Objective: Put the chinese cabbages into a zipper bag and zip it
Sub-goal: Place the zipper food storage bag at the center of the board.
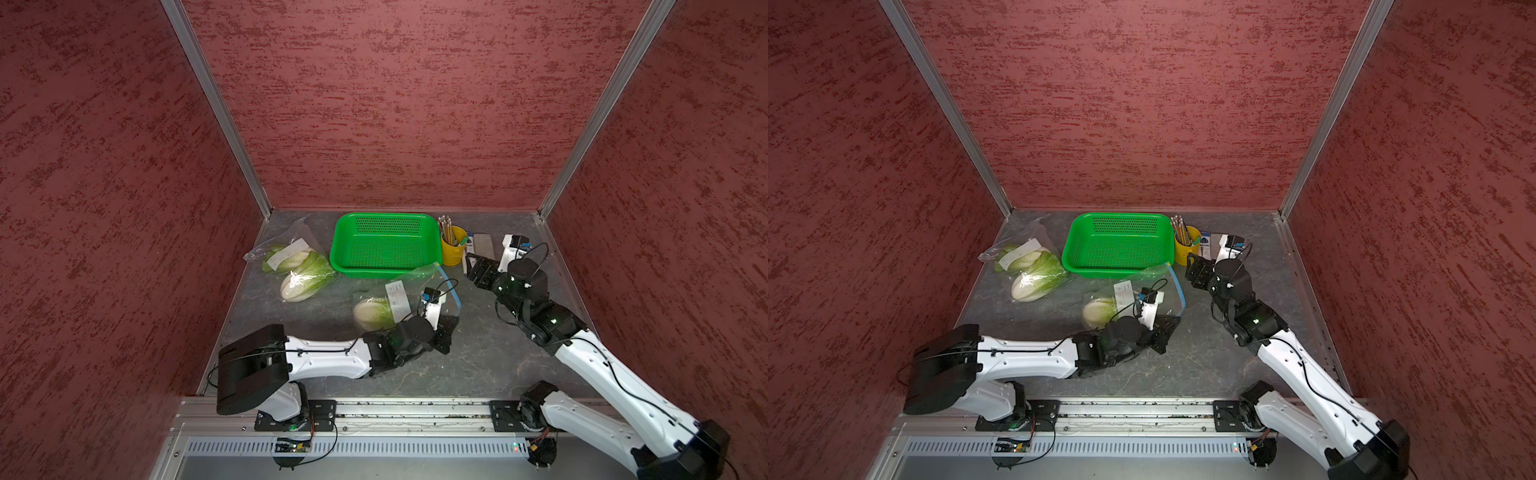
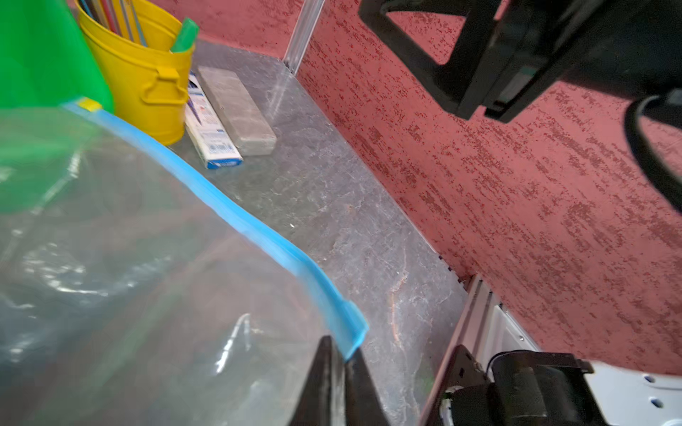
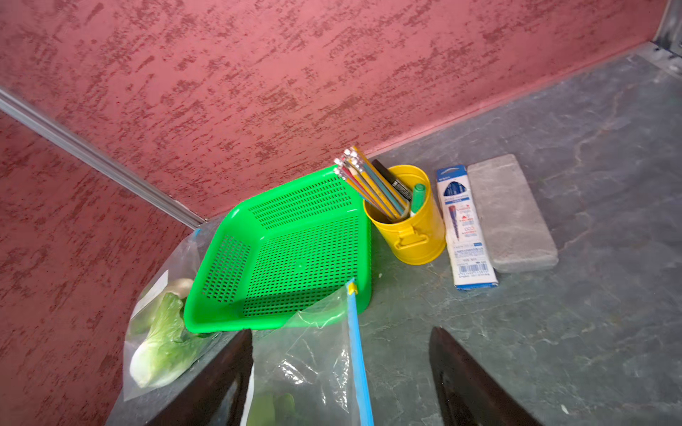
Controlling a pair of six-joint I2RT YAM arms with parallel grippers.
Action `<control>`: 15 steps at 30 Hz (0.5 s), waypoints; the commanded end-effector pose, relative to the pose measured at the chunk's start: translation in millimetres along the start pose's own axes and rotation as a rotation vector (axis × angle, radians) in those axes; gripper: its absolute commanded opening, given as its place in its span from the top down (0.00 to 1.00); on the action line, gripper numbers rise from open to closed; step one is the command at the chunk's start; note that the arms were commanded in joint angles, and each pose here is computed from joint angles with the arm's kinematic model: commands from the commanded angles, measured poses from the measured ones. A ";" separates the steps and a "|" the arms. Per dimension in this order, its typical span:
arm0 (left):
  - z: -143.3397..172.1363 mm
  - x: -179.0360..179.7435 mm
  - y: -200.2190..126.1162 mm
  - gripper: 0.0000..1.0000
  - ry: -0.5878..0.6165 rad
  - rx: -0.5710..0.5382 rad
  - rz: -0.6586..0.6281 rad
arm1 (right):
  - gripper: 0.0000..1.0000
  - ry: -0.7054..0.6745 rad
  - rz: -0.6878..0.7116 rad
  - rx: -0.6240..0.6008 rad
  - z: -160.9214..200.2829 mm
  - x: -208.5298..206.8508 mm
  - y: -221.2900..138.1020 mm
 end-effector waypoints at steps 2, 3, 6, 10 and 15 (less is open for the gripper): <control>0.8 -17.0 4.3 0.60 0.040 -0.026 0.006 | 0.20 0.048 0.039 -0.006 6.6 -14.4 6.4; -0.7 -14.6 0.3 0.51 0.062 -0.033 -0.019 | 0.20 0.045 0.048 -0.005 7.4 -16.7 7.8; -22.6 -8.4 -19.8 0.35 0.124 -0.085 -0.097 | 0.15 0.037 0.080 -0.004 8.7 -25.2 11.4; -66.8 19.0 -63.6 0.16 0.194 -0.164 -0.289 | 0.10 0.035 0.119 -0.021 5.2 -37.8 16.1; -117.9 76.6 -136.1 0.01 0.152 -0.270 -0.518 | 0.01 0.040 0.203 -0.060 -2.1 -63.6 23.6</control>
Point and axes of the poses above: each gripper's point midway between its finger pads, its own y axis out along the fingers, its own x axis along the line the jaws close on, z = x × y, the point moved 1 cm from there along -y, back along the fingers, and after that the axes turned 11 degrees about -y, right-handed, at the moved point
